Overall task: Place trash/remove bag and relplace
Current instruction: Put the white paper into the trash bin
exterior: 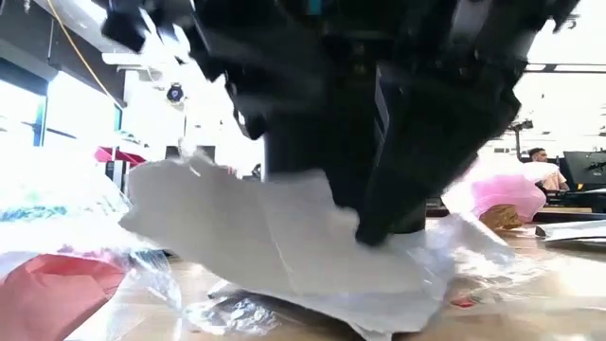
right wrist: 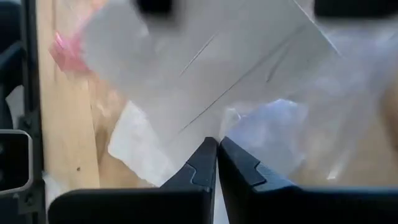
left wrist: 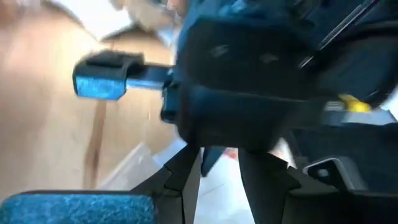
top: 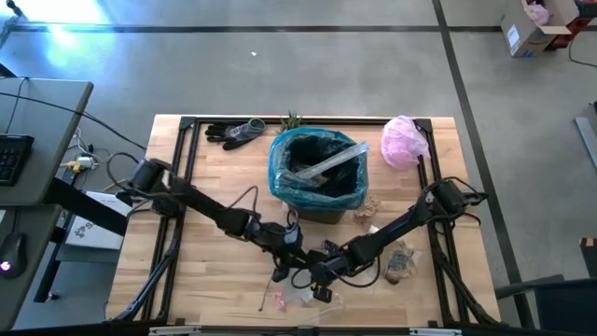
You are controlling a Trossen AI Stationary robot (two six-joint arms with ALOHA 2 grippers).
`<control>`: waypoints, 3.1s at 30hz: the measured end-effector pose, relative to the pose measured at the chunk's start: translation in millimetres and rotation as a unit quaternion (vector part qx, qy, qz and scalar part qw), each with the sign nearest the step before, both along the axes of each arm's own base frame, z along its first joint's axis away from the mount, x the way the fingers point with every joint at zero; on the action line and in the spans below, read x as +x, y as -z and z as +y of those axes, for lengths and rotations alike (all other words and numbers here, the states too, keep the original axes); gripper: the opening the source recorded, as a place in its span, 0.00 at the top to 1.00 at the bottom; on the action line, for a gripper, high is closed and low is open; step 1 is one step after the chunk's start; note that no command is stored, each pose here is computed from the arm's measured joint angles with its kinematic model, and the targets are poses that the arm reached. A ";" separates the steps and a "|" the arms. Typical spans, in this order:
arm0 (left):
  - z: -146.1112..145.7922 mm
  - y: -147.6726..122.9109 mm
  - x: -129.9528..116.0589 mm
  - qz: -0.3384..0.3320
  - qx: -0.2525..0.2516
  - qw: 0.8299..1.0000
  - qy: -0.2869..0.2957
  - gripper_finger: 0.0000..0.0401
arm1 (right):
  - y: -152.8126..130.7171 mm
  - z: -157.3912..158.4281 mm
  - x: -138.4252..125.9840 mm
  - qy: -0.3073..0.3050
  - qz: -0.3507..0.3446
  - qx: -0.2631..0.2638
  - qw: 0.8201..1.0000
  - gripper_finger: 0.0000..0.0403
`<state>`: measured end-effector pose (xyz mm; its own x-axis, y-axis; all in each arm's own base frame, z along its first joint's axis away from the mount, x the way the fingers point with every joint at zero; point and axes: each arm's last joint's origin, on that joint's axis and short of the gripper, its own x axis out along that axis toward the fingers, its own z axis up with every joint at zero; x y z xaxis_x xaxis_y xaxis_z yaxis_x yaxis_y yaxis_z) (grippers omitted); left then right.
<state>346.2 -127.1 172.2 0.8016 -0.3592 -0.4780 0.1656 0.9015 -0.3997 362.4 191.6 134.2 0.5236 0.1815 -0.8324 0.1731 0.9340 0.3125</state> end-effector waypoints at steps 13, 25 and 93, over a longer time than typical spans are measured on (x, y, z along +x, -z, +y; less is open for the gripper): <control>6.9 -57.3 -51.8 0.044 0.098 0.994 -0.037 0.77 | -58.4 -8.5 -6.9 0.013 -0.097 -0.043 0.994 1.00; -4.2 -58.3 -69.7 0.081 0.116 0.989 -0.033 0.77 | -98.4 -21.4 -17.0 0.019 -0.137 -0.050 0.989 1.00; -37.6 72.5 -14.2 0.148 0.004 0.987 0.067 0.77 | 12.5 -38.1 -30.2 0.150 -0.118 0.141 0.971 0.66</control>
<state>332.0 -164.7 99.7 0.5728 -0.4473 -0.6869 0.1608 0.8830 -0.4410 332.2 153.6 121.7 0.7585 0.1943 -0.6221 0.3169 0.7241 0.6126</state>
